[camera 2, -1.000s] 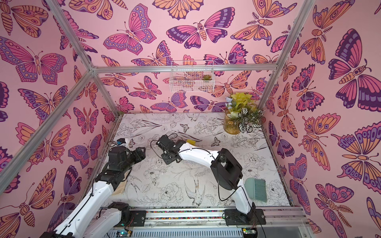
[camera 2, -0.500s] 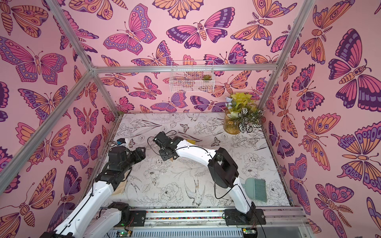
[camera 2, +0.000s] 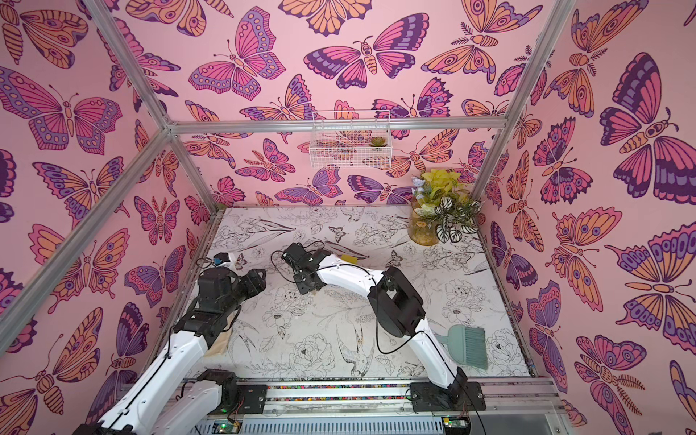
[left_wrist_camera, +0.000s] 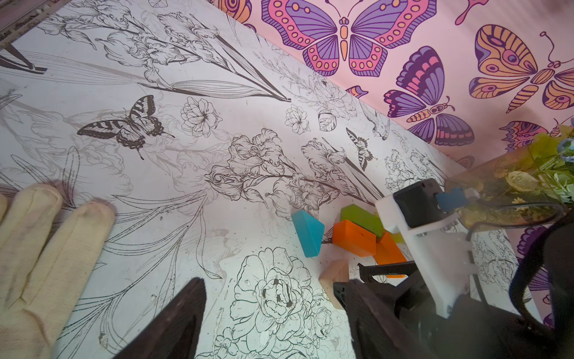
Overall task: Assemble a piece of candy with building blocks
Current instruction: Pick up the building block from the center of the board.
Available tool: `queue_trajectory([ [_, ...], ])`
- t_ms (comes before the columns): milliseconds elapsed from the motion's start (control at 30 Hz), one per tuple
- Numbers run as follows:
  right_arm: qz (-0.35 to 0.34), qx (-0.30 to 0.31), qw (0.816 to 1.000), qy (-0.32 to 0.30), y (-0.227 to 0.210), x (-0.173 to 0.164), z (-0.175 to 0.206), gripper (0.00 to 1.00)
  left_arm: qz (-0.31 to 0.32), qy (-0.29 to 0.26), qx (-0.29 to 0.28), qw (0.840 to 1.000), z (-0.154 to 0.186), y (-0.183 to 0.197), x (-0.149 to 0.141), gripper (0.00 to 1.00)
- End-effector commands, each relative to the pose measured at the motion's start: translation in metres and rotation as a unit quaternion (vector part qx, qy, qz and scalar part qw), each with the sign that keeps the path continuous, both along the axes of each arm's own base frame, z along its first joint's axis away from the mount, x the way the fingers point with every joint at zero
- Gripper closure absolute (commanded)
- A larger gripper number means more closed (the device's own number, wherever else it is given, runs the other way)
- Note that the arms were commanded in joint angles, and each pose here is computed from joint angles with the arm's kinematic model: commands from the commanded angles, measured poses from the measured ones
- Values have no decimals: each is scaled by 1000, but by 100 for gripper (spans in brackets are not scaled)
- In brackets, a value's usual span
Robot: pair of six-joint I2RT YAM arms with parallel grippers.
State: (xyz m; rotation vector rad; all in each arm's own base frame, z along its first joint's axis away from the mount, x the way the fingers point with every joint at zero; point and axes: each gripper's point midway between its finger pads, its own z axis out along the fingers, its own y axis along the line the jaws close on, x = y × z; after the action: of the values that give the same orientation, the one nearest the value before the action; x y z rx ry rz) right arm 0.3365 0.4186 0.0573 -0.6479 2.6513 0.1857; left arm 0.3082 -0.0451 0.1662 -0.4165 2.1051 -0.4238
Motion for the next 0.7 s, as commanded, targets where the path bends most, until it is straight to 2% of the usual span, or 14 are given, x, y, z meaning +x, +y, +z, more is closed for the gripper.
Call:
queue_trajectory([
  [0,-12,-3,1000,15,0,1,-12,47,6,1,5,1000,-2,4,-3,26],
  [667,-29,-2,1000,8,5,13,-24,48,6,4,9,1000,-3,4,-2,25],
])
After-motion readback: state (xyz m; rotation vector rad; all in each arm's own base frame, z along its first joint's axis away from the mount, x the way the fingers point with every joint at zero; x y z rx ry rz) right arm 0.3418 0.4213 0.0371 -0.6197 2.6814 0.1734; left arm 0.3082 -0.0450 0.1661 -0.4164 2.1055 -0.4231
